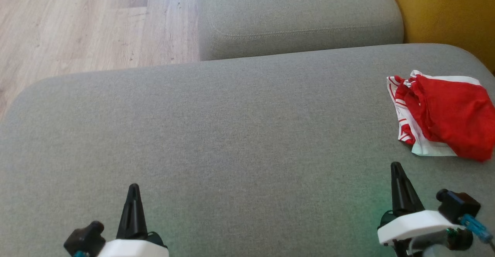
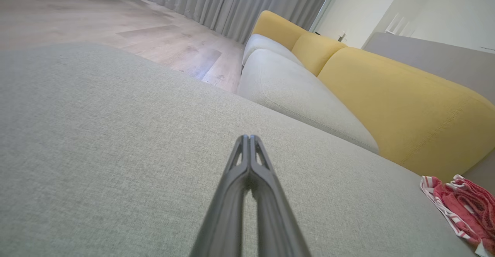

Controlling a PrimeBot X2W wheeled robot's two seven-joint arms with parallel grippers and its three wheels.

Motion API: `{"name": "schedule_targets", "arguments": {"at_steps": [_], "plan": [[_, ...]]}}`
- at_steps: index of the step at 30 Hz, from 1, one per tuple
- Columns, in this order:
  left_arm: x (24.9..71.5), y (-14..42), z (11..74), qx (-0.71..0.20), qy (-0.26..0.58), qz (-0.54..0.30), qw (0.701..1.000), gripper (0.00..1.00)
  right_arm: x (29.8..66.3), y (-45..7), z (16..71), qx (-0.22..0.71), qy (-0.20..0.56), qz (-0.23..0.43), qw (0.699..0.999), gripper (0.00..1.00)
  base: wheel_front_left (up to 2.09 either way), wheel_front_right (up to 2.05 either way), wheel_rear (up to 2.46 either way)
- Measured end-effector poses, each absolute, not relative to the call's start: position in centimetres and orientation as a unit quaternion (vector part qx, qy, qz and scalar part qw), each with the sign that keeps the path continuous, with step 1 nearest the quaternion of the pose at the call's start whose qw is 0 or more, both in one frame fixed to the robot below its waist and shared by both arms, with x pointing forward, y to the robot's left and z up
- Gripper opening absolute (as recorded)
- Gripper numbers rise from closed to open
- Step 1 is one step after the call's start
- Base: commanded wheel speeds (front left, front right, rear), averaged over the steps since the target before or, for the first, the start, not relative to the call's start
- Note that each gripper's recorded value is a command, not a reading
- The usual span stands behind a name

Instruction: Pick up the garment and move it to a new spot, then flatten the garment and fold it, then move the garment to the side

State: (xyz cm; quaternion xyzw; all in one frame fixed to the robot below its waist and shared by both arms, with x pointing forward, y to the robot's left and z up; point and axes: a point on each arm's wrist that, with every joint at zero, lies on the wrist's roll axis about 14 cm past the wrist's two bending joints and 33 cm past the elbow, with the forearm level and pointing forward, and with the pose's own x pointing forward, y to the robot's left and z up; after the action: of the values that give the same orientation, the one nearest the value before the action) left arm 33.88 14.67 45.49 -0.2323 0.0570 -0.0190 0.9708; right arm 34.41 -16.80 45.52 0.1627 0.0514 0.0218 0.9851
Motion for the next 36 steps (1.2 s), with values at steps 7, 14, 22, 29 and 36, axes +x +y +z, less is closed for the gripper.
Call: {"name": "schedule_targets", "arguments": {"at_steps": [7, 14, 22, 29, 36], "plan": [[34.0, 15.2, 45.4, -0.264, 0.061, -0.008, 0.962, 0.00, 34.5, -17.2, 45.5, 0.198, 0.055, 0.010, 0.979, 0.00, 0.00, 0.00, 0.00], [34.1, 15.6, 45.1, -0.296, 0.069, 0.002, 0.953, 0.00, 34.6, -17.7, 45.4, 0.235, 0.058, -0.003, 0.970, 0.00, 0.00, 0.00, 0.00], [34.5, 15.8, 45.3, -0.331, 0.071, 0.009, 0.941, 0.00, 34.7, -18.1, 45.3, 0.277, 0.061, -0.015, 0.959, 0.00, 0.00, 0.00, 0.00], [34.7, 16.3, 45.2, -0.364, 0.074, 0.018, 0.928, 0.00, 34.8, -18.4, 45.2, 0.313, 0.064, -0.024, 0.947, 0.00, 0.00, 0.00, 0.00], [34.7, 16.4, 45.0, -0.394, 0.080, 0.025, 0.915, 0.00, 35.3, -18.7, 45.7, 0.348, 0.058, -0.030, 0.935, 0.00, 0.00, 0.00, 0.00]]}}
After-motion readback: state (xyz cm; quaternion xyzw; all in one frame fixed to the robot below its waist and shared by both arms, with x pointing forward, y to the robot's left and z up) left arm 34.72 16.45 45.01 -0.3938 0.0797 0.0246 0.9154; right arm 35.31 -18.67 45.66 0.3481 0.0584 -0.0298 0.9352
